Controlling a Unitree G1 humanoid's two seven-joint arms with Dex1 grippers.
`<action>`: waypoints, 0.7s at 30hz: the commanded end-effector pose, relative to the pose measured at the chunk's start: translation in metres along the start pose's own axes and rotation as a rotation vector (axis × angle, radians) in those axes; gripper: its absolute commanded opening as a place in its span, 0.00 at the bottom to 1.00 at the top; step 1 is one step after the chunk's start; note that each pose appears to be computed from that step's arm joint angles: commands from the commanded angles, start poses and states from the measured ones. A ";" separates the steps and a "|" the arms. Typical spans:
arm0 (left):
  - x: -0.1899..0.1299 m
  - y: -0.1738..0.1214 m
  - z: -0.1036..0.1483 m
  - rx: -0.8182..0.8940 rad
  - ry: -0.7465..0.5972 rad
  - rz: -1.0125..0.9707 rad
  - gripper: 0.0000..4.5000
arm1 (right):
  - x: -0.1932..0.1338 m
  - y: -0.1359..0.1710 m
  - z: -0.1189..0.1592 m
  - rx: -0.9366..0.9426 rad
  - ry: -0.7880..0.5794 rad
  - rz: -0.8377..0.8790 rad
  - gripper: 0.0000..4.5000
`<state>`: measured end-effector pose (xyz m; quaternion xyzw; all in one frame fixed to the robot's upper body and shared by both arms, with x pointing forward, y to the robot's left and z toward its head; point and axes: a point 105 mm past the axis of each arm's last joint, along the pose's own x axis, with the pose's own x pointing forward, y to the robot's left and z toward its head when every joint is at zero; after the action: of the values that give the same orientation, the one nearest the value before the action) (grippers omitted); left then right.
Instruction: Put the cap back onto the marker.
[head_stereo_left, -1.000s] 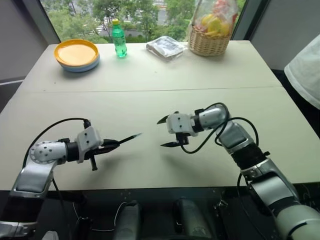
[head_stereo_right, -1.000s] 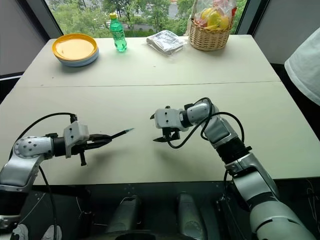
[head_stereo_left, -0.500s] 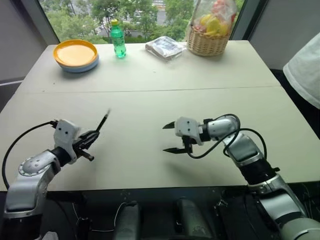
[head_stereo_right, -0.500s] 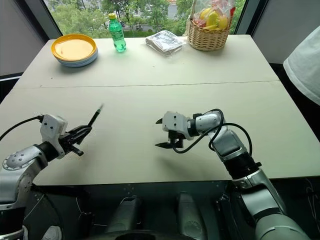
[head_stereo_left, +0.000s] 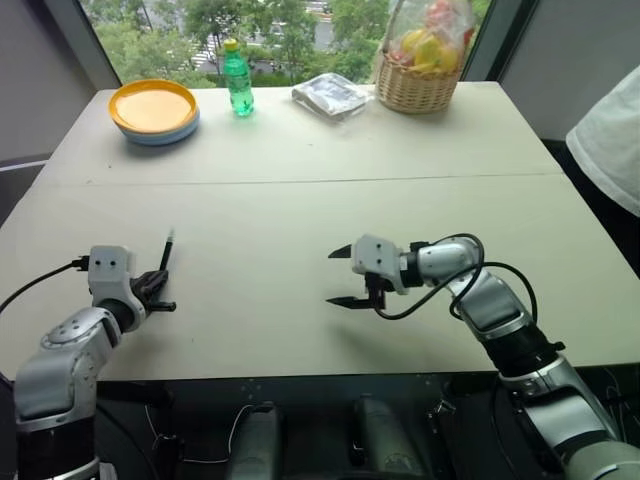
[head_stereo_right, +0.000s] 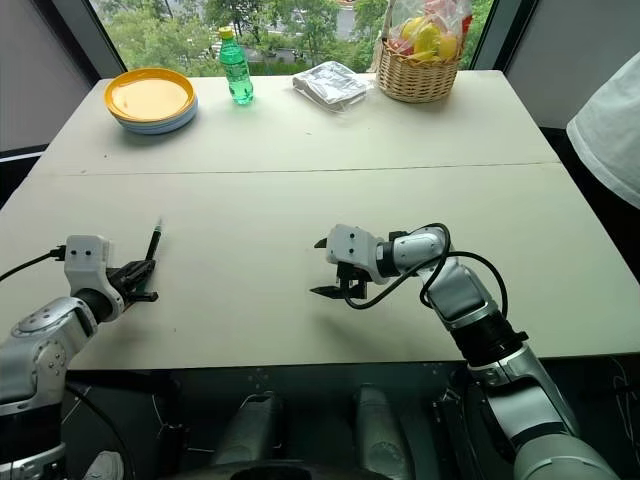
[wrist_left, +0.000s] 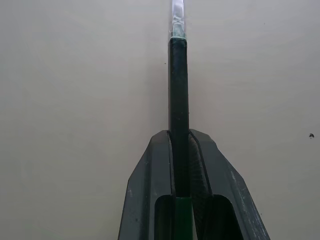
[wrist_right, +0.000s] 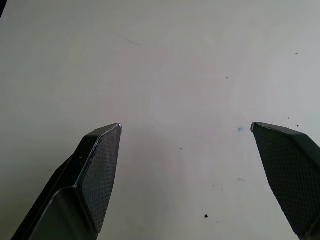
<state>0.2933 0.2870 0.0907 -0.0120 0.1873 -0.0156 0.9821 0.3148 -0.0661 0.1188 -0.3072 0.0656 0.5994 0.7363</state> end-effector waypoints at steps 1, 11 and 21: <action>0.001 -0.001 -0.006 -0.037 0.020 0.004 0.00 | -0.003 -0.002 0.016 -0.045 -0.043 -0.014 0.95; 0.003 -0.003 0.003 -0.088 -0.012 0.009 0.98 | -0.004 -0.005 0.017 -0.045 -0.044 -0.030 0.97; -0.038 -0.013 0.054 -0.023 -0.186 0.057 0.99 | -0.014 -0.018 0.028 -0.063 -0.067 0.011 0.97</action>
<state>0.2839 0.2749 0.1314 -0.0307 0.1351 0.0050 0.9903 0.3187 -0.0632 0.1388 -0.3121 0.0473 0.6138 0.7236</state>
